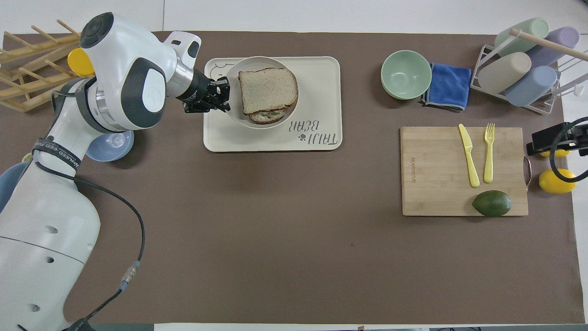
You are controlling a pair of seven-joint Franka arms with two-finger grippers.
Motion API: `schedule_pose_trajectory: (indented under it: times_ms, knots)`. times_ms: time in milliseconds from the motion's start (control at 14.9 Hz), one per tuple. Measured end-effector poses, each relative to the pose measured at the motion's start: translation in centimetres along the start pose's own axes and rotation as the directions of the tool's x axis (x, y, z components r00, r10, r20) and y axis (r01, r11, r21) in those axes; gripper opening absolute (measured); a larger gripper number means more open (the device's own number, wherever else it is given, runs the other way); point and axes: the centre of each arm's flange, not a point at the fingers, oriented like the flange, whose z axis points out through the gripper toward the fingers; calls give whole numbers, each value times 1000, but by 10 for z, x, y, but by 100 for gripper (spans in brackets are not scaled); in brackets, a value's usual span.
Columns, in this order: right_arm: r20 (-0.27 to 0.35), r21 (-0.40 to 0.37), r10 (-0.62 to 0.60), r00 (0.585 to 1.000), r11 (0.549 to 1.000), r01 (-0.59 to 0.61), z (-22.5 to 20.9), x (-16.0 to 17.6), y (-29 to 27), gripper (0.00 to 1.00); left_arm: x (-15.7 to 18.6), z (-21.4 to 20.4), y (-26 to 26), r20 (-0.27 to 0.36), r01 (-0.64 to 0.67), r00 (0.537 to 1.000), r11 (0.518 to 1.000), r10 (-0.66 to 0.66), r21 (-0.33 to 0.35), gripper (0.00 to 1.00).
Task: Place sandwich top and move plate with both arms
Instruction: 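Open the left gripper and release the plate on the tray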
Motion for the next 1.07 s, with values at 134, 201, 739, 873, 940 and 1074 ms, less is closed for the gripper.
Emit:
schedule_pose_trajectory:
  times_ms: [134, 201, 739, 873, 940, 1074]
  knots:
    - [0, 0, 0, 1000, 1000, 0, 0, 0, 0, 100, 2, 13, -2, -9, -7, 1000, 1000, 7, 22, 4]
    - [0, 0, 0, 1000, 1000, 0, 0, 0, 0, 100, 2, 18, -2, -19, -7, 1000, 1000, 7, 21, 4]
    - [0, 0, 0, 1000, 1000, 0, 0, 0, 0, 100, -6, 44, -7, -68, -6, 998, 1000, 7, 18, 4]
    - [0, 0, 0, 1000, 1000, 0, 0, 0, 0, 100, -7, 43, -7, -69, -23, 997, 1000, 24, 20, 19]
    - [0, 0, 0, 1000, 1000, 0, 0, 0, 0, 100, -7, 43, -7, -67, -28, 997, 999, 29, 21, 30]
    - [0, 0, 0, 1000, 1000, 0, 0, 0, 0, 100, -8, 42, -10, -56, -45, 997, 998, 47, 39, 53]
